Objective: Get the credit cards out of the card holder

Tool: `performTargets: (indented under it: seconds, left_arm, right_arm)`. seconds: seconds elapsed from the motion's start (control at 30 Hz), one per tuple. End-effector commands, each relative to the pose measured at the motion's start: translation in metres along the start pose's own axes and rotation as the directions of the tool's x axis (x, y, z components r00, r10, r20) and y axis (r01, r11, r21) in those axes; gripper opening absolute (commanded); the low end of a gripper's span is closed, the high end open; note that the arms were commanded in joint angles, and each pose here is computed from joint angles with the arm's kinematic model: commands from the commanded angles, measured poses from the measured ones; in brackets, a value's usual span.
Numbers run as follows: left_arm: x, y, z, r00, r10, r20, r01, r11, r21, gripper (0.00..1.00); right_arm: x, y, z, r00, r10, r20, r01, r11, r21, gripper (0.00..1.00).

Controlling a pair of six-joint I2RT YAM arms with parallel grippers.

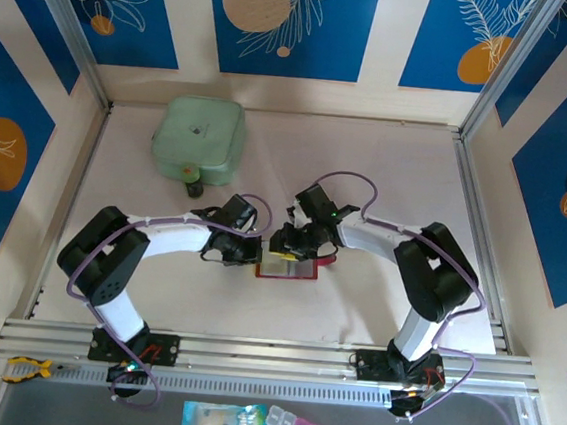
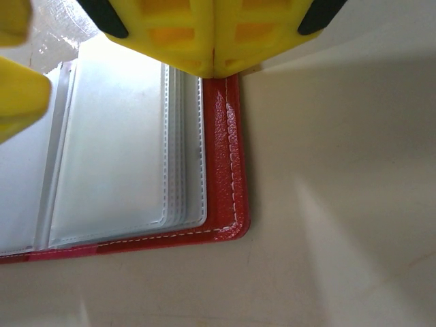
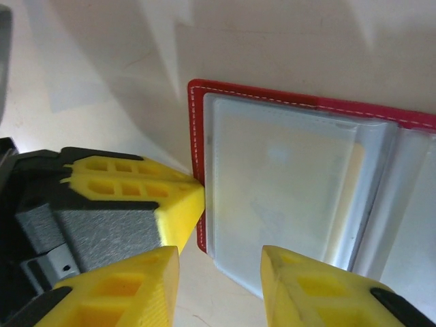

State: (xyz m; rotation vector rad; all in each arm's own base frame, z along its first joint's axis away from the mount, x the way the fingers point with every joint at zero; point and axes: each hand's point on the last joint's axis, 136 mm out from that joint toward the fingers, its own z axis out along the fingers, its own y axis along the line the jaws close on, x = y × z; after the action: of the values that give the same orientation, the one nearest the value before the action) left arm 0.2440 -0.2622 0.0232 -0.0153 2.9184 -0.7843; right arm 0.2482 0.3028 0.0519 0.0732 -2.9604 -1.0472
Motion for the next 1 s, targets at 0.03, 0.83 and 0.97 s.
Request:
performTargets:
  seconds: [0.03, 0.83, 0.97]
  left_arm:
    - [0.007, 0.017, 0.003, 1.0, 0.0, -0.026, -0.002, 0.998, -0.057, 0.08]
    - [0.002, 0.012, -0.001, 1.0, 0.013, -0.014, -0.014, 0.998, -0.054, 0.08]
    - [-0.002, 0.007, -0.006, 1.0, 0.021, 0.001, -0.021, 0.999, -0.047, 0.08]
  right_arm:
    - [0.004, -0.002, 0.01, 0.999, 0.017, -0.04, -0.017, 1.0, -0.001, 0.36]
    - [0.008, -0.037, 0.0, 0.999, 0.034, -0.026, -0.031, 0.994, 0.107, 0.35]
    - [0.008, -0.036, 0.001, 0.999, 0.037, -0.034, -0.034, 0.996, 0.081, 0.33]
